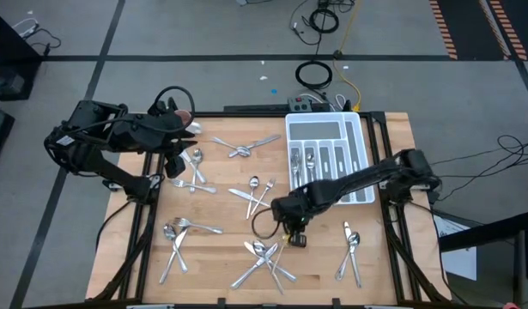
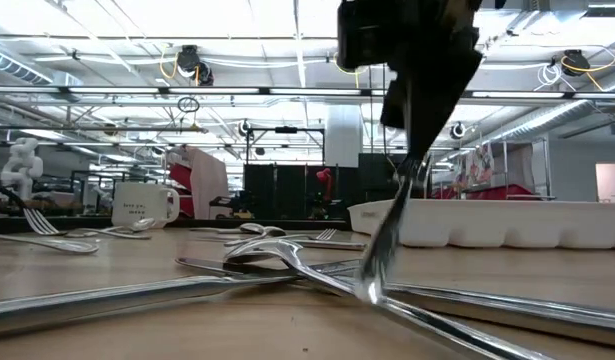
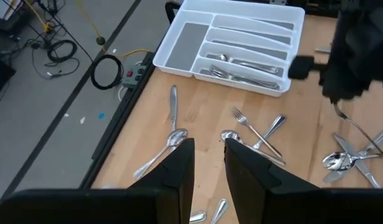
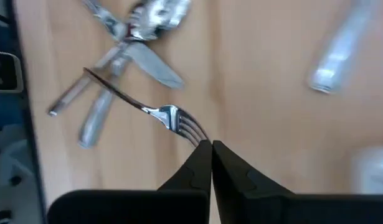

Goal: Sort silverware
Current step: Put the silver fork into the silverware tray

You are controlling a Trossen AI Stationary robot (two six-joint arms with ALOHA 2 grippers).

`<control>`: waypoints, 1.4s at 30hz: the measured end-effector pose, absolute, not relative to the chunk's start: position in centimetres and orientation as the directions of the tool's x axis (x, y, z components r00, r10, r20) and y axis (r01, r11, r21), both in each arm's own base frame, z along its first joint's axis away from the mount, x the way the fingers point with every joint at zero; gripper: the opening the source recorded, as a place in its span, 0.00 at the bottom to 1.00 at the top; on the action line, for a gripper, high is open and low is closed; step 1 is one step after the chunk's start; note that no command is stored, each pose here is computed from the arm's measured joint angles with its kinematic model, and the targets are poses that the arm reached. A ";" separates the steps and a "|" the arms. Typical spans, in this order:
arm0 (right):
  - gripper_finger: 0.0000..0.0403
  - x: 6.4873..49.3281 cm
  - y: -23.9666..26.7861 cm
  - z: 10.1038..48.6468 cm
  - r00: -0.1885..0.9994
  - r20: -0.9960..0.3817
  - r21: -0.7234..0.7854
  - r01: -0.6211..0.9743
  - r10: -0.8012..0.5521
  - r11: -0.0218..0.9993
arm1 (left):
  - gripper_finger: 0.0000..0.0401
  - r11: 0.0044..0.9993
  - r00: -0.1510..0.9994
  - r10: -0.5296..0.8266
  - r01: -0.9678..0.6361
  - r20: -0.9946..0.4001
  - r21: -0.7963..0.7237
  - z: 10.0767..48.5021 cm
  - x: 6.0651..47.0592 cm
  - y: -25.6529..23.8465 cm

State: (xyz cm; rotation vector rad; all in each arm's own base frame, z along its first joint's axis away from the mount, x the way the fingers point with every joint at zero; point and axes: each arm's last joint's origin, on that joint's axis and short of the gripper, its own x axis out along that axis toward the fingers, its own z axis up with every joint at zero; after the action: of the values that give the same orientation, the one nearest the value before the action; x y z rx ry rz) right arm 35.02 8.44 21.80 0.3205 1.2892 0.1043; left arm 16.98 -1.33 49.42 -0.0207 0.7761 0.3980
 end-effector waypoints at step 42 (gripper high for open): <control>0.00 26.4 -13.6 30.4 0.393 -0.902 0.253 0.137 0.182 0.958 | 0.23 0.875 0.593 0.444 -0.447 -0.671 0.185 49.5 16.9 0.7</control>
State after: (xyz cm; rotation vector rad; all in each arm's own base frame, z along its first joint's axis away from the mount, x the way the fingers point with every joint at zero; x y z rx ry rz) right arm 26.35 -13.62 30.38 0.3084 1.1724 0.0288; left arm 16.89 0.69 49.50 -0.0033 0.7793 0.5177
